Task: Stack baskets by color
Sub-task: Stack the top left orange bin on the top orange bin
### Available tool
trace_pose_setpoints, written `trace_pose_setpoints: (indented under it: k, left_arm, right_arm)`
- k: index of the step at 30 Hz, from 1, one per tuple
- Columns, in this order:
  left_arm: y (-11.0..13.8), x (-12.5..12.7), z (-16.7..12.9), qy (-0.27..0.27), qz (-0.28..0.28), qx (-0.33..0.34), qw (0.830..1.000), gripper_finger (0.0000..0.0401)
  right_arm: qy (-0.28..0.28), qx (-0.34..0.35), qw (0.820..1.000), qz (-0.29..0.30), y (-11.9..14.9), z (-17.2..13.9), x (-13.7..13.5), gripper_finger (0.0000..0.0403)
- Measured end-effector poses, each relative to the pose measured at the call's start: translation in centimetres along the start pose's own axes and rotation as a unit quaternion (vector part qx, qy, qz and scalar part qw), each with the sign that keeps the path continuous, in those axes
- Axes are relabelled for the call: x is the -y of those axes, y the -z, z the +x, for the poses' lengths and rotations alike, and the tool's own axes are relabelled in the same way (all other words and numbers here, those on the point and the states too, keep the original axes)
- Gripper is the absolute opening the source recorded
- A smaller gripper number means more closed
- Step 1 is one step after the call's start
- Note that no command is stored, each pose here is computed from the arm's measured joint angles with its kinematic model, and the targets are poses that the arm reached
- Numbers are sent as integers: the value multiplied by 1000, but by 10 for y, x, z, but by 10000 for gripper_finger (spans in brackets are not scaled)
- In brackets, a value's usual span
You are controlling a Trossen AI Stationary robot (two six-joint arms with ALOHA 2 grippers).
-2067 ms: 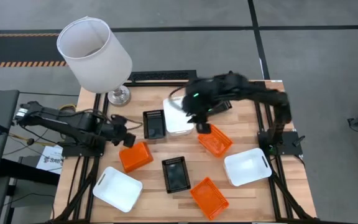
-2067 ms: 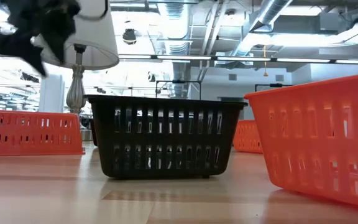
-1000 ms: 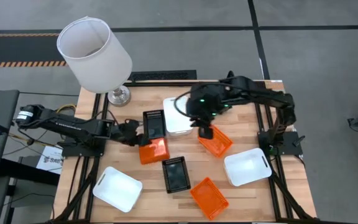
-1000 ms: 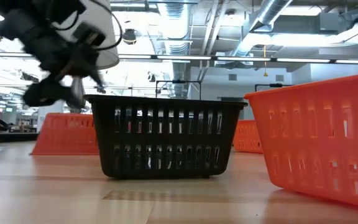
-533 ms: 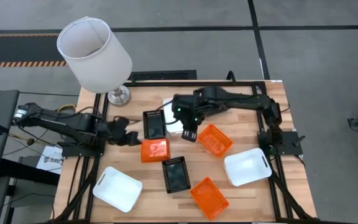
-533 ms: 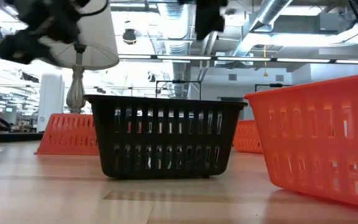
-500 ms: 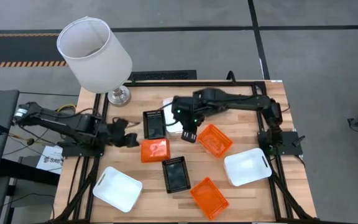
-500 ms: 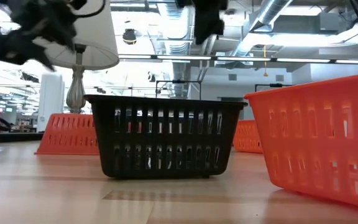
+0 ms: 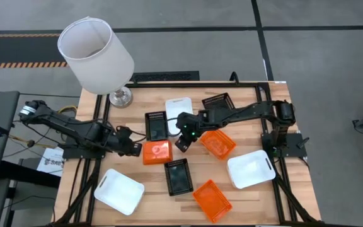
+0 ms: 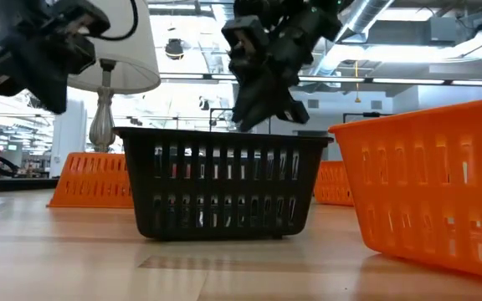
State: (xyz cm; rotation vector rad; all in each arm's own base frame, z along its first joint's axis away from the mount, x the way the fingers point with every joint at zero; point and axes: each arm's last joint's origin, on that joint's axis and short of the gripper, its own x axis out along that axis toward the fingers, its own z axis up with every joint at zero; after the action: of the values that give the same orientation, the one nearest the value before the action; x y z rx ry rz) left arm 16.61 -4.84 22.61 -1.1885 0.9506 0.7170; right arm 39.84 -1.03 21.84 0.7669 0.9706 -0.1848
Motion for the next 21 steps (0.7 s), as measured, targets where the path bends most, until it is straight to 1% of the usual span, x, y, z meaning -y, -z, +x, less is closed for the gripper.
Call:
trace_pose_setpoints:
  k: [4, 7, 10, 13, 15, 18, 20, 21]
  left_arm:
    - [0, -2, 12, -52, 5, 4, 999, 2]
    - [1, 0, 21, -70, 11, 2, 997, 1]
    - [3, -5, 32, -82, 19, -13, 996, 0]
    - [2, -10, 42, -79, 10, -14, 997, 0]
    - [-1, -12, 47, -70, 0, -1, 998, 0]
    - [-4, -16, 49, -73, -13, 21, 997, 0]
    - [-4, -15, 49, -72, -14, 23, 997, 0]
    - [-4, -15, 49, -72, -15, 23, 997, 0]
  right_arm:
    - [13, 19, 1000, 2, 11, 8, -4, 79]
    - [23, 24, 999, -2, 18, 12, -7, 48]
    - [8, 46, 999, -6, 19, 16, -7, 12]
    - [0, 65, 998, 11, 20, 21, -4, 11]
    - [5, 74, 997, 14, 20, 21, -4, 9]
    - [3, 83, 996, 12, 19, 40, 0, 5]
    - [12, 66, 998, 21, 23, 49, 4, 6]
    - [2, 74, 997, 24, 19, 55, 2, 6]
